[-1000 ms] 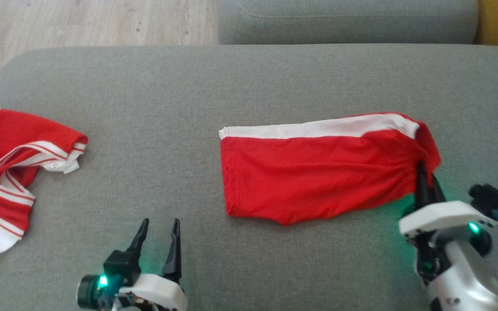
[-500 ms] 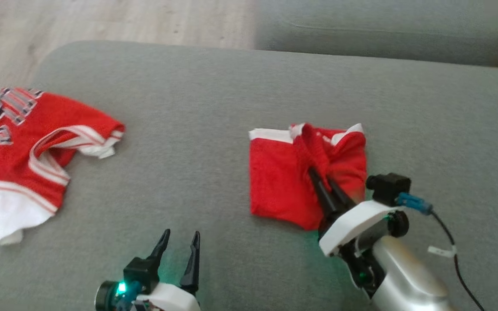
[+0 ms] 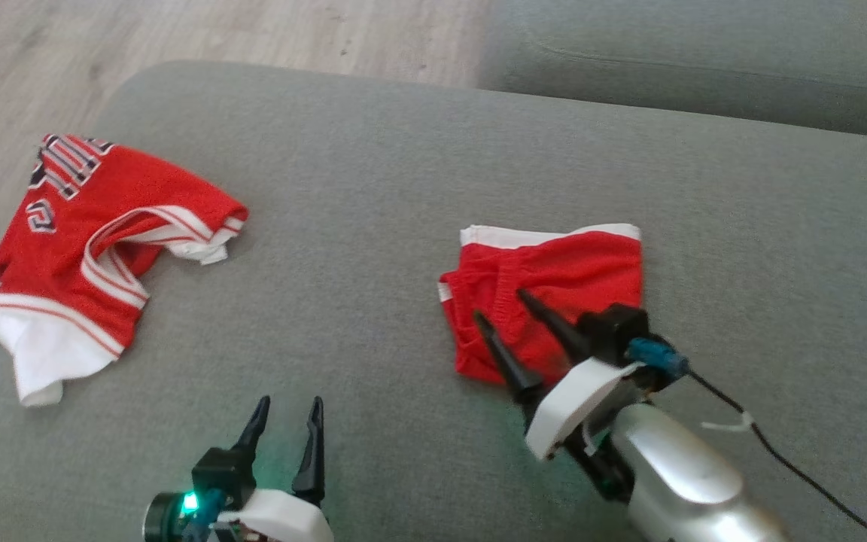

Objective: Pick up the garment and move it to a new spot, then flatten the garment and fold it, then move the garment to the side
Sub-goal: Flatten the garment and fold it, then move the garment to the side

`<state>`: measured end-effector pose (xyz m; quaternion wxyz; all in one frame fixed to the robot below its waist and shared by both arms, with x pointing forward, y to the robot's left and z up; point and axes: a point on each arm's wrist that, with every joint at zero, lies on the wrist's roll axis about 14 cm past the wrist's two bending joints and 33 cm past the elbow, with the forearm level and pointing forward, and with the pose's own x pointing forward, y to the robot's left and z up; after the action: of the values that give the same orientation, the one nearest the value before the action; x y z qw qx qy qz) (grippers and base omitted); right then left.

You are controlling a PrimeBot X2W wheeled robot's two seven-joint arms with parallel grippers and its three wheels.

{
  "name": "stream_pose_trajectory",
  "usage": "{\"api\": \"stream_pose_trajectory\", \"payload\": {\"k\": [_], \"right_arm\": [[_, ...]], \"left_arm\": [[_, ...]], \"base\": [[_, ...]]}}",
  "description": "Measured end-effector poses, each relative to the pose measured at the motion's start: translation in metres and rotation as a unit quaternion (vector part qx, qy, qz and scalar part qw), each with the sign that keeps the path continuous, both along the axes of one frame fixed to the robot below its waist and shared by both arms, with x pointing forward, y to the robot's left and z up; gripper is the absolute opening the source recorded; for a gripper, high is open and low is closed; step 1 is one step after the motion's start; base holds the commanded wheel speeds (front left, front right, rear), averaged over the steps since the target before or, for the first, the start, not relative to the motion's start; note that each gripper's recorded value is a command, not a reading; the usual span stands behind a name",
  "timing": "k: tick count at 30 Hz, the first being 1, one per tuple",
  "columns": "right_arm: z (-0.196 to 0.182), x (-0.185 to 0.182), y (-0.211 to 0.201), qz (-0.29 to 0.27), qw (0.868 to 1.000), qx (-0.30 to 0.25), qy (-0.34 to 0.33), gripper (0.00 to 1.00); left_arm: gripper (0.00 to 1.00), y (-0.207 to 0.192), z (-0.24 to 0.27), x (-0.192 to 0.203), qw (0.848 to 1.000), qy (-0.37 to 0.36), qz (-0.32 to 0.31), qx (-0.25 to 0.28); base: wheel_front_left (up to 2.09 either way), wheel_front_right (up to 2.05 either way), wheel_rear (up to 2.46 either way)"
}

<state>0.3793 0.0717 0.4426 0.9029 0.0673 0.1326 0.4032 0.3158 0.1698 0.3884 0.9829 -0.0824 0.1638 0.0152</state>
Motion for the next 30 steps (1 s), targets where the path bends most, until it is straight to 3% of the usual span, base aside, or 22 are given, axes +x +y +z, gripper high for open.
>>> {"api": "stream_pose_trajectory", "payload": {"k": [4, 8, 9, 15, 23, 30], "right_arm": [[0.004, 0.025, -0.042, -0.068, 0.997, -0.025, -0.034, 1.0], [0.022, 0.046, -0.094, -0.153, 0.985, -0.028, -0.069, 1.0], [0.021, 0.044, -0.119, -0.19, 0.979, -0.03, -0.072, 1.0], [-0.014, 0.007, -0.179, -0.272, 0.961, -0.047, -0.026, 1.0], [-0.029, -0.007, -0.194, -0.296, 0.954, -0.051, -0.004, 1.0], [-0.035, 0.001, -0.165, -0.267, 0.963, -0.018, 0.024, 1.0]], "left_arm": [[1.0, -0.005, 0.012, 0.009, 0.999, -0.023, -0.017, 0.017], [1.0, -0.011, 0.023, 0.017, 0.997, -0.044, -0.043, 0.042], [1.0, -0.013, 0.026, 0.019, 0.996, -0.051, -0.057, 0.056], [1.0, -0.022, 0.028, 0.017, 0.993, -0.057, -0.068, 0.076], [1.0, -0.031, 0.022, 0.016, 0.993, -0.049, -0.078, 0.072], [1.0, -0.031, 0.019, 0.021, 0.993, -0.045, -0.084, 0.07]], "base": [[0.0, 0.0, 0.0], [0.0, 0.0, 0.0], [0.0, 0.0, 0.0], [0.0, 0.0, 0.0], [0.0, 0.0, 0.0], [0.0, 0.0, 0.0]]}}
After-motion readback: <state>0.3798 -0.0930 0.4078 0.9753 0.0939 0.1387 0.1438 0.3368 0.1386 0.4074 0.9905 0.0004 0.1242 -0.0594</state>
